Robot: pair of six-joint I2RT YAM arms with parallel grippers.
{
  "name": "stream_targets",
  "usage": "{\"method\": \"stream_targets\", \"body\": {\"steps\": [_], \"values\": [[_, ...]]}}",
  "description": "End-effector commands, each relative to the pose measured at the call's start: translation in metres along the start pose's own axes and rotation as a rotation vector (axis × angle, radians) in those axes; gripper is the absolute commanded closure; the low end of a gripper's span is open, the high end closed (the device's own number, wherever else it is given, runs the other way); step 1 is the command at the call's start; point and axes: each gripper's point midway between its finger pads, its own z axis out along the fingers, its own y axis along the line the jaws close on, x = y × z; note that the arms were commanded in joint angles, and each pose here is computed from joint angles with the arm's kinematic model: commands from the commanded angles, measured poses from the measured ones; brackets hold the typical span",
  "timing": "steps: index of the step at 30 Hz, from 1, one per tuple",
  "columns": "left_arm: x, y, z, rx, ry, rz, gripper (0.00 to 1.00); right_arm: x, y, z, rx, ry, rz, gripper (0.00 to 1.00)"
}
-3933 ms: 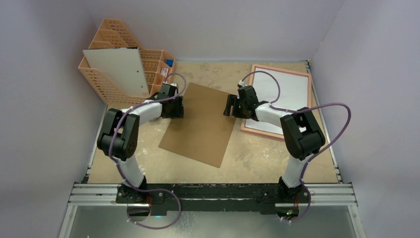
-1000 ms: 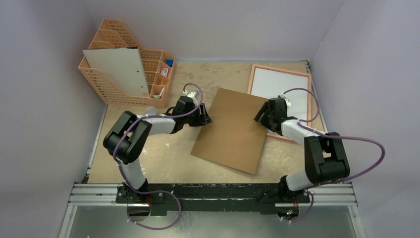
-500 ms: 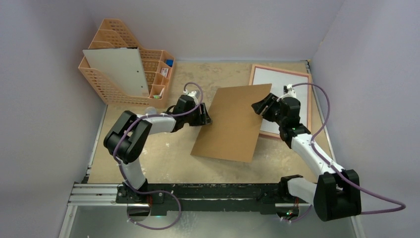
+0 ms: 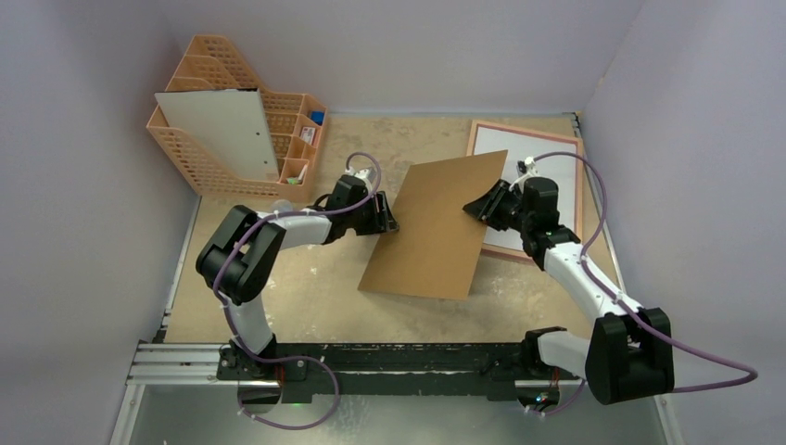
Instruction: Put the photo into the frame
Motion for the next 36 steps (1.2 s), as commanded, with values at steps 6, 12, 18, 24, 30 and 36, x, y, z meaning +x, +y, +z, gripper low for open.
{"method": "stream_targets", "body": {"steps": [6,12,18,24,30,36], "values": [[0.036,0.006,0.000,-0.069,0.135,-0.002,0.46,-0.005,0.026,-0.010,0.013,0.045,-0.001,1.00],[0.002,-0.011,-0.008,-0.058,0.046,0.053,0.45,-0.084,0.074,-0.035,0.017,-0.180,-0.093,1.00],[-0.042,-0.036,-0.005,-0.009,-0.089,0.094,0.41,-0.169,0.105,-0.097,0.112,-0.535,-0.118,1.00],[-0.058,-0.063,0.009,0.050,-0.129,0.120,0.39,-0.209,0.109,-0.171,0.215,-0.827,-0.079,1.00],[-0.048,-0.100,0.036,0.129,-0.111,0.156,0.40,-0.228,0.096,-0.236,0.359,-1.042,-0.007,1.00],[-0.028,-0.127,0.070,0.163,-0.054,0.120,0.44,-0.228,0.090,-0.277,0.423,-1.143,0.016,1.00]]}}
